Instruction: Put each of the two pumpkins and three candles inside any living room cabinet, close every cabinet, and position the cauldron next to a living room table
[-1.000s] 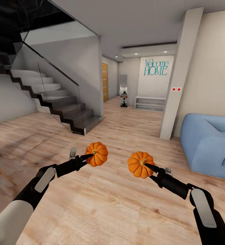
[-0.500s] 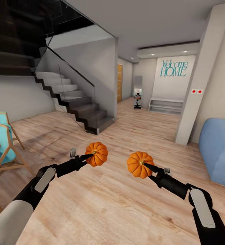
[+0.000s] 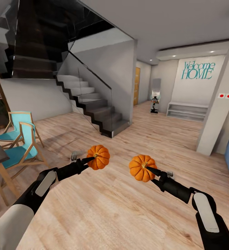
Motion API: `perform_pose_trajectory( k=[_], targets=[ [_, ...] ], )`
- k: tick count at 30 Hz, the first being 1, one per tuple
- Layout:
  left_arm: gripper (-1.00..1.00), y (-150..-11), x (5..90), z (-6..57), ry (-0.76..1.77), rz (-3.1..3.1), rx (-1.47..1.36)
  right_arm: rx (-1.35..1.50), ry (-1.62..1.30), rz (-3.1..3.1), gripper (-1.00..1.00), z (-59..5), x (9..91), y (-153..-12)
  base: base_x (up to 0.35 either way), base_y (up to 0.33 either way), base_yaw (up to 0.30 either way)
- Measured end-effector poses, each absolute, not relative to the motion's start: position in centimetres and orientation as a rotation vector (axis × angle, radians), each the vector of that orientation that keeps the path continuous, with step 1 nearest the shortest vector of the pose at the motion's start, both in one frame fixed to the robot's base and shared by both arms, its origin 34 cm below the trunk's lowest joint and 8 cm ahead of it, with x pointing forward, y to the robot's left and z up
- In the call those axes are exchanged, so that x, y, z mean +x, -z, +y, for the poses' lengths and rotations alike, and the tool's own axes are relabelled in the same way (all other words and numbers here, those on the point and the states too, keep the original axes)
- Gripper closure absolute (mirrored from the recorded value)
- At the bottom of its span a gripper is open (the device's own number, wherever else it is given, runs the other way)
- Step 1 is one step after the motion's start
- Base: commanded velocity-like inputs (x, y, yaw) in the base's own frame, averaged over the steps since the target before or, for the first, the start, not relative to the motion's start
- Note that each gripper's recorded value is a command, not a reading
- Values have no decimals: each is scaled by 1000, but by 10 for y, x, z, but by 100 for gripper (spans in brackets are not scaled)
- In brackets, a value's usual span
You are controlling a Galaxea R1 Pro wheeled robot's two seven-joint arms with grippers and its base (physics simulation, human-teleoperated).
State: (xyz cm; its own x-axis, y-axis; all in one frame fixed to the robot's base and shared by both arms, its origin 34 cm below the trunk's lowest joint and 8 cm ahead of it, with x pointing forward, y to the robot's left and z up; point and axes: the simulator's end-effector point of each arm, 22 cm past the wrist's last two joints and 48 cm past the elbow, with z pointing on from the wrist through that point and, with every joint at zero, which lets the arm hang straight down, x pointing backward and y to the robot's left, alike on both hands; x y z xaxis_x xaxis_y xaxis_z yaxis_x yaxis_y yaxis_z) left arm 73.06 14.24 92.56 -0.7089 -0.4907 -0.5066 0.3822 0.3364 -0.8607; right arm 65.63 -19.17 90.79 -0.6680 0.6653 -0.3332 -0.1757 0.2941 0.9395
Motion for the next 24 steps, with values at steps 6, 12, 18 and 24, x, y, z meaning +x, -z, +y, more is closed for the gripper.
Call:
perform_pose_trajectory(
  k=[6, 12, 18, 24],
  targets=[
    [100, -928, 730, 142, 1468, 1846, -93, 437, -1460, 1830, 100, -192, 656, -910, 0, 0, 274],
    [100, -930, 730, 142, 1466, 1843, -90, 434, -1460, 1827, 100, -192, 655, -912, 0, 0, 274],
    [100, -932, 729, 142, 1466, 1840, -87, 431, -1460, 1824, 100, -192, 655, -914, 0, 0, 274],
    [100, -934, 729, 142, 1463, 1838, -84, 428, -1460, 1821, 100, -192, 655, -916, 0, 0, 274]
  ],
)
